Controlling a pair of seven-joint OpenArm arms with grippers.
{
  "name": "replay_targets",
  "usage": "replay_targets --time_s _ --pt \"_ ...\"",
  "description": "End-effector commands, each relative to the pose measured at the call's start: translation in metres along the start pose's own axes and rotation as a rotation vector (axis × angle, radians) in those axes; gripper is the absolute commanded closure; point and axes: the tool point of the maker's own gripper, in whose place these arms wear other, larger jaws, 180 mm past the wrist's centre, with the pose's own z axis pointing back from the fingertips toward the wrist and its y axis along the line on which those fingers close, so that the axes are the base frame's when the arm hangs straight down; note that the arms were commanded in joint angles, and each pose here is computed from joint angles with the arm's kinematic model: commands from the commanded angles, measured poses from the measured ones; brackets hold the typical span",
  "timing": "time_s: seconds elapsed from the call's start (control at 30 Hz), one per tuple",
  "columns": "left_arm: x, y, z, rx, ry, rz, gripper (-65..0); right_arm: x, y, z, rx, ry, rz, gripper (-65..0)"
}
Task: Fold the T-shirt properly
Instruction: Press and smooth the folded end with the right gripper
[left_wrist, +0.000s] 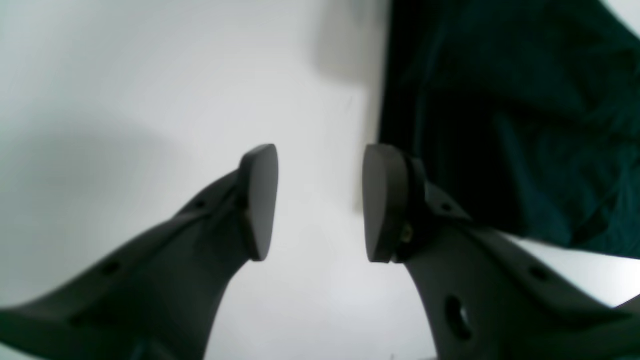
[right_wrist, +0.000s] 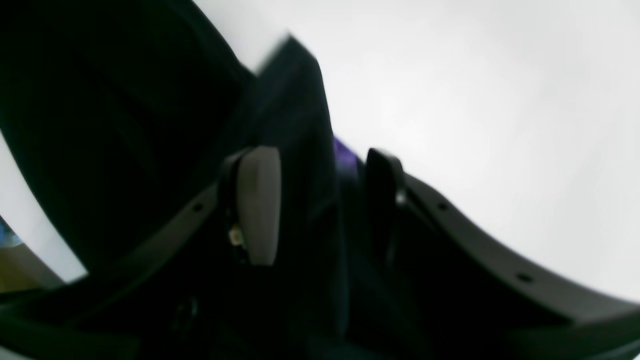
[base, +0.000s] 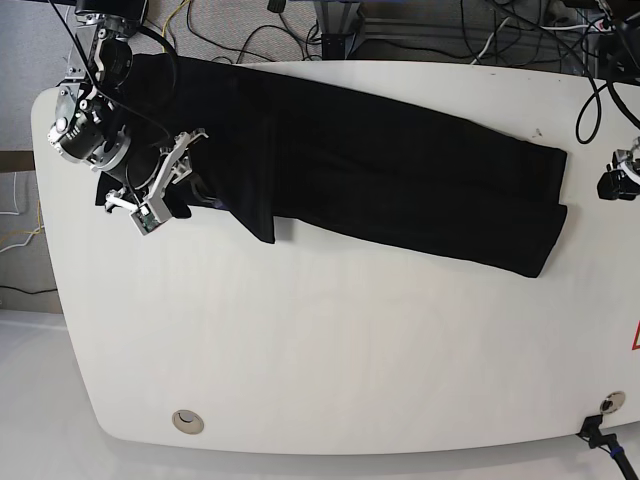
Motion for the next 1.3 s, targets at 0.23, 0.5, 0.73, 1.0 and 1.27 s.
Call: replay_targets --time_s 0.23,0.5,0.73,1.0,1.27 --pt "0.028 0.001 0.013 0.012 -0.066 -0.053 -26.0 0.008 -0.025 0.015 -0.106 -0.071 -0.08 -27.5" --pt "0.029 0.001 0.013 0.012 -0.066 -0.054 -26.0 -0.007 -0.06 0.011 -0.263 0.031 -0.004 -48.7" --pt "0.035 -0.004 0.016 0.013 -0.08 -0.082 -26.0 -0.038 -0.097 -0.006 -0.323 0.122 -0.002 -48.4" --pt "0.036 -0.004 0.016 0.013 -0.083 -0.085 -26.0 -0.06 -0.107 -0.015 -0.303 0.186 -0.013 -48.4" --pt "0.036 -0.004 0.016 0.014 -0.084 -0.086 -26.0 -0.078 -0.105 -0.02 -0.282 0.193 -0.057 -48.4"
